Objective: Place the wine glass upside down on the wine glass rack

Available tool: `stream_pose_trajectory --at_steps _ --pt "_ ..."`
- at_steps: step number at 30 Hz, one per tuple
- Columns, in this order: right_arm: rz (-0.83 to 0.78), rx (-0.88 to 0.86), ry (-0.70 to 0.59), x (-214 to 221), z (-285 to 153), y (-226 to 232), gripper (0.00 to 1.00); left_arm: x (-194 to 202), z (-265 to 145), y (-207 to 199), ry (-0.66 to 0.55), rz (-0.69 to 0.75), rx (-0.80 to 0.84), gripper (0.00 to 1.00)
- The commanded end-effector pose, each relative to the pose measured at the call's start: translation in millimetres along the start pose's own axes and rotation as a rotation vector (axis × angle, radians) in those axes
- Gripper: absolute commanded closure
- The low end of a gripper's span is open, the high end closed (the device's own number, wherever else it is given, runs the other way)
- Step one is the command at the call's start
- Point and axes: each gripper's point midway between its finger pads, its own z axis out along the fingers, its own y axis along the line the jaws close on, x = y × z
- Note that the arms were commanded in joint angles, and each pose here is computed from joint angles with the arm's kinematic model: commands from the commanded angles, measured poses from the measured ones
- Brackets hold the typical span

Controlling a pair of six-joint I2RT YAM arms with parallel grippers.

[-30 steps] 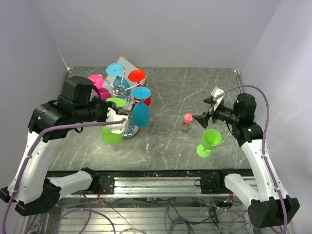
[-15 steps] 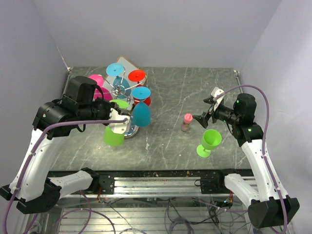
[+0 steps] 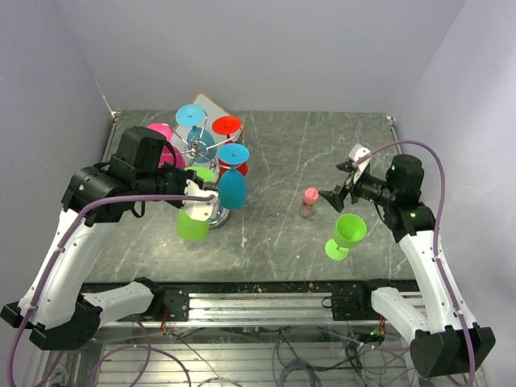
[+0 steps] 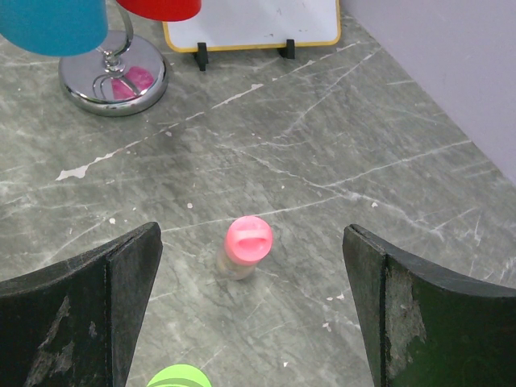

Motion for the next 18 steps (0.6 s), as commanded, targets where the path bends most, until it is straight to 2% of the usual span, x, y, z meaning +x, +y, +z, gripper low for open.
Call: stream_pose_trajectory --at_steps 1,4,18 --pt "-0.016 -0.001 -0.008 1 -1 0 0.06 -4 -2 -5 -0.016 -0.001 0.010 0.75" --pt "-0.019 0.003 -0.006 1 -1 0 0.06 -4 -4 -8 -0.014 0.003 0.015 0.71" --pt "-0.037 0.038 0.039 4 -2 -11 0.06 -2 -17 -10 0.012 0.021 0.004 0.60"
